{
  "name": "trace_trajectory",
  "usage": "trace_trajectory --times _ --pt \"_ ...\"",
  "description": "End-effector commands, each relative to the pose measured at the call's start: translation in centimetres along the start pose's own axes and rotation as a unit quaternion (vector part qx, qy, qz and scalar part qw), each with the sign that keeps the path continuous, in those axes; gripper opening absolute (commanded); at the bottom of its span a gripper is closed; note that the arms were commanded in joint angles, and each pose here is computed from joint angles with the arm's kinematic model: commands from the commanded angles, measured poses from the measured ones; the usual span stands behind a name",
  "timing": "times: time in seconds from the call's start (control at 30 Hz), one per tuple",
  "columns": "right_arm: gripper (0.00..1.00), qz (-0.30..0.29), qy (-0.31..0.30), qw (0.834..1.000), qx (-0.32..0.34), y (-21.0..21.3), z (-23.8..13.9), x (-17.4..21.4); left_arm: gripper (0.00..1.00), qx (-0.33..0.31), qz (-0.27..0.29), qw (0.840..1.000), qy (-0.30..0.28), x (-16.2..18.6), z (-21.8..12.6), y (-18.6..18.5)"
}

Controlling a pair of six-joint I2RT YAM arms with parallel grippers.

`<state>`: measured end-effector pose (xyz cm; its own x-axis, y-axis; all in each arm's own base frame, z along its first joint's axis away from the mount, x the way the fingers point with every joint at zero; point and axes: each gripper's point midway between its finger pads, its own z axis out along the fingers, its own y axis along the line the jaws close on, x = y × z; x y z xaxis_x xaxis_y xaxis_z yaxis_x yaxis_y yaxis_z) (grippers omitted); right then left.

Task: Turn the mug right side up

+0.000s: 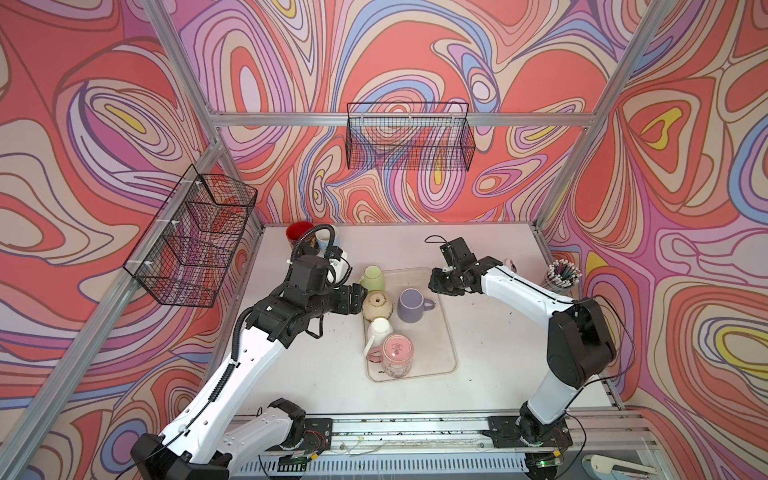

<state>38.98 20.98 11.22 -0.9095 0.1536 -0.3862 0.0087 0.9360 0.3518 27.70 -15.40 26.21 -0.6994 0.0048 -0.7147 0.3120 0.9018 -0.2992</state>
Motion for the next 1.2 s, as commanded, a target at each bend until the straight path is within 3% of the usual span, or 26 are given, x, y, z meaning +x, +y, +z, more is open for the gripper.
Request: trace_trajectory --times 0.0,0.37,0.87,1.17 --pt "0.34 -0.002 0.022 1.0 -0.001 -0.3 1.9 0.3 0.84 -0.004 0.013 1.0 0.0 0.2 0.3 0.0" --pt "0.35 -0.014 0.07 0.997 -0.007 -1.9 2.9 5.1 0.84 -0.004 0.014 1.0 0.007 0.4 0.7 0.0" --pt "0.37 -0.097 0.072 0.993 0.015 -0.4 0.1 9.7 0.84 -0.004 0.012 1.0 0.013 0.5 1.0 0.0" --pt "0.52 -0.208 0.043 0.976 0.039 1.1 -3.9 9.2 0.84 -0.006 0.013 1.0 0.015 0.6 1.1 0.1"
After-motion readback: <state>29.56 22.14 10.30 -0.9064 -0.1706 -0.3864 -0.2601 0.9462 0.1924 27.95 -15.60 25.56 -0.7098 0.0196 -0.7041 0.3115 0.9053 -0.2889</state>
